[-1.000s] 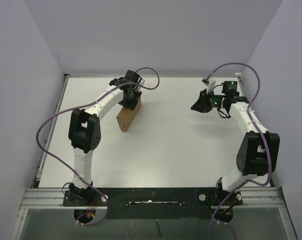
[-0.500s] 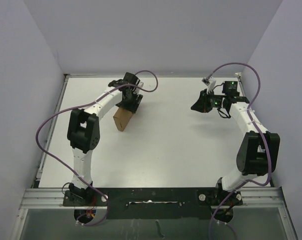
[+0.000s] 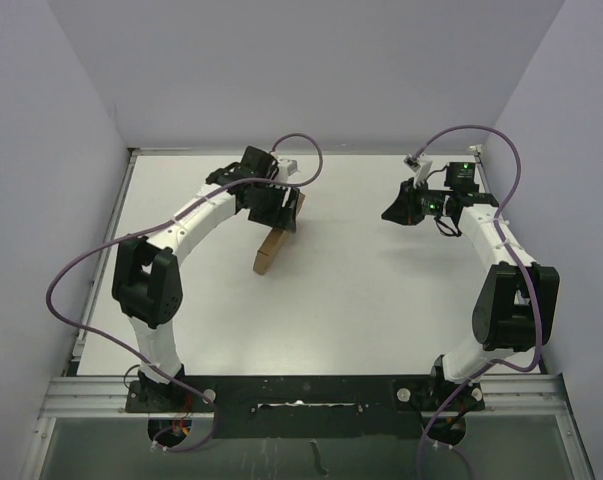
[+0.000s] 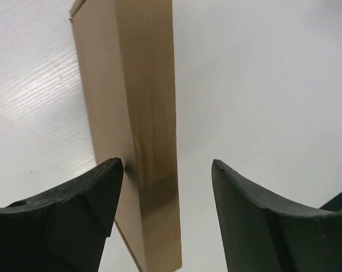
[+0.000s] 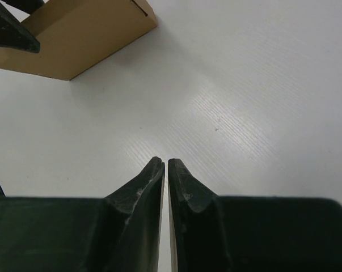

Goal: Fold the paper box

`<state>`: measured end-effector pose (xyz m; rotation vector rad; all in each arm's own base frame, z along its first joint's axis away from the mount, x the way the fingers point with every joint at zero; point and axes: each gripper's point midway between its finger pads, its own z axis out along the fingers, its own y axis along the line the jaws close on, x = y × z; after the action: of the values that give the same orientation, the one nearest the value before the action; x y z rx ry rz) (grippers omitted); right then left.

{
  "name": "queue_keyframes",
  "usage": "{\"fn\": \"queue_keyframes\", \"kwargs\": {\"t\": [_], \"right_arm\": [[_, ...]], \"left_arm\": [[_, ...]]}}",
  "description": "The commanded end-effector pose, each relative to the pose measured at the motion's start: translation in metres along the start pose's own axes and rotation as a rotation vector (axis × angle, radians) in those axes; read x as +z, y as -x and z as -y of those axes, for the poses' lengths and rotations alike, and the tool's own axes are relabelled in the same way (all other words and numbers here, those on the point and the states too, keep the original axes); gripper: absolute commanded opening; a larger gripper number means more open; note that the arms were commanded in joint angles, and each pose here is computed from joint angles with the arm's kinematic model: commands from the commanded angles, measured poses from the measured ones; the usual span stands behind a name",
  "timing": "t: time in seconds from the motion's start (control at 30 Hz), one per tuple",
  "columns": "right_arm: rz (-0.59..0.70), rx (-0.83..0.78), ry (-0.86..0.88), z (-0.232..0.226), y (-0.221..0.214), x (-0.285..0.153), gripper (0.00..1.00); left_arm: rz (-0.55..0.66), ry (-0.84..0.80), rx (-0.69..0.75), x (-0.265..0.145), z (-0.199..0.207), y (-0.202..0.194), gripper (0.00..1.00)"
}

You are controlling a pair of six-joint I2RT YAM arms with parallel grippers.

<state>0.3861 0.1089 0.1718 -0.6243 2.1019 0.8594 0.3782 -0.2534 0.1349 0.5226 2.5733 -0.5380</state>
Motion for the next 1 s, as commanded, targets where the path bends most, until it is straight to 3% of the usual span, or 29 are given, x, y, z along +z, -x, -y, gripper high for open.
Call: {"fn": "queue_keyframes", "kwargs": {"t": [0.0,0.37,0.63,0.7,0.73,0.83,0.9,0.97], "right_arm": [[0.031,-0.016,0.017,-0.003,0.009,-0.004,0.11],[0.045,-0.037,0.031,-0.009,0.014,-0.009,0.11],[0.057,-0.122,0.035,-0.017,0.022,-0.022,0.14],[0.054,-0.175,0.028,-0.020,0.025,-0.027,0.20],[0.048,-0.199,0.006,-0.019,0.027,-0.030,0.24],[0.037,-0.316,-0.078,-0.014,0.038,-0.044,0.40],[0.043,-0.440,-0.150,-0.012,0.053,-0.060,0.60],[0.069,-0.548,-0.206,-0.017,0.071,-0.077,0.88]], "left_arm": [[0.121,-0.136,0.017,-0.030,0.045,0.022,0.63],[0.121,-0.334,-0.001,-0.022,0.091,0.003,0.62],[0.426,-0.292,0.040,-0.054,0.066,0.032,0.61],[0.508,-0.280,0.023,-0.061,0.048,0.032,0.63],[0.547,-0.281,-0.007,-0.066,0.038,0.032,0.69],[0.663,-0.352,-0.128,-0.092,0.008,0.038,0.96],[0.705,-0.424,-0.215,-0.113,-0.013,0.042,0.98],[0.714,-0.460,-0.274,-0.133,-0.033,0.044,0.98]]}}
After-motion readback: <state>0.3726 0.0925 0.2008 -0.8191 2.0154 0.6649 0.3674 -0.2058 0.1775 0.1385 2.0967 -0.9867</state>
